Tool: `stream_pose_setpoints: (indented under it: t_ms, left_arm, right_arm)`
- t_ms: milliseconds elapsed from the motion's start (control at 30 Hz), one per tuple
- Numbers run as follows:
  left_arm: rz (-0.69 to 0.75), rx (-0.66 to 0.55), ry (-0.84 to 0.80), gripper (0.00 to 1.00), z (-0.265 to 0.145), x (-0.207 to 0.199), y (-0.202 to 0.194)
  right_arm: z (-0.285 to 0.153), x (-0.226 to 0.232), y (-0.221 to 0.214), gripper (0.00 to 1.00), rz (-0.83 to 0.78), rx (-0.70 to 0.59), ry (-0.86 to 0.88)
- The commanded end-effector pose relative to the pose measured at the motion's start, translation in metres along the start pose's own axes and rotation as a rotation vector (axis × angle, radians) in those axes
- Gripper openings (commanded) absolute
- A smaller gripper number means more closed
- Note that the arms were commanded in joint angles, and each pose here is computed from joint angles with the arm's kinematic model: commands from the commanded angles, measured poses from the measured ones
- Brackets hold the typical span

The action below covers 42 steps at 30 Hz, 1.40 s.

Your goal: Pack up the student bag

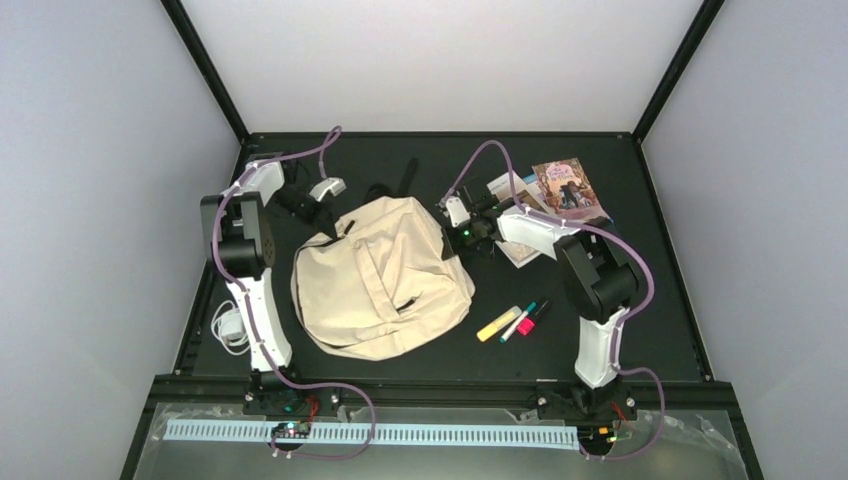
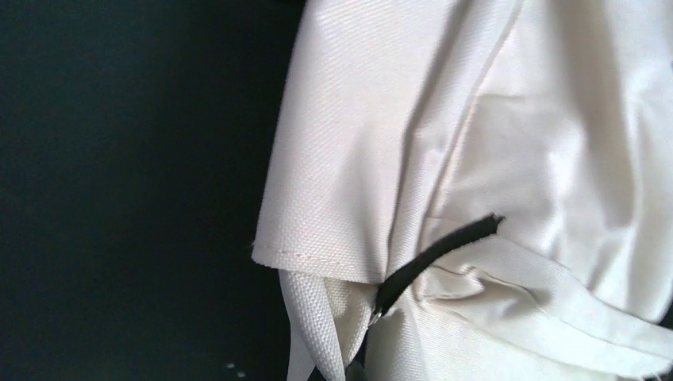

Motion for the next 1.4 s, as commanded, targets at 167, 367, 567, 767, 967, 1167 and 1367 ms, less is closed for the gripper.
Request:
stream_pose_setpoints:
  t_ms: [167, 367, 567, 767, 967, 1167, 1367]
  left_arm:
    - [0.152, -0.264, -0.198, 0.02, -0.075, -0.093, 0.022]
    - [0.282, -0.395, -0.196, 0.01, -0.123, -0.176, 0.041]
    - [0.332, -0.531, -0.057, 0.02, -0.153, -0.234, 0.056]
    - [0.357, -0.606, -0.022, 0.01, -0.164, -0.271, 0.058]
    - [0.331, -0.643, -0.043, 0.02, -0.168, -0.288, 0.061]
    - [0.351, -0.714, -0.022, 0.02, -0.178, -0.304, 0.056]
    - [0.347, -0.714, -0.035, 0.01, -0.177, -0.307, 0.055]
  right_arm:
    - [-0.107, 0.034, 0.037, 0.01, -0.197, -0.334, -0.139]
    - [-0.163, 0.007, 0.060, 0.56, -0.160, -0.451, -0.233]
    - [-0.213, 0.007, 0.086, 0.93, -0.141, -0.531, -0.421]
    - [-0.275, 0.061, 0.078, 0.83, -0.278, -0.728, -0.151]
    - [-0.245, 0.151, 0.018, 0.51, -0.559, -0.697, 0.366]
    - [-0.216, 0.196, -0.006, 0.38, -0.542, -0.682, 0.478]
    - [-0.196, 0.193, -0.002, 0.38, -0.500, -0.669, 0.414]
Point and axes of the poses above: each gripper's point midway between its finger pads, its own z axis out along the fingers, its own x axis along the line the jaws close on, y = z × x, the point moved 9 cm from there along -z, back along the fingers, and after that the axes turned 8 degrees about z, right-handed, at the moved point
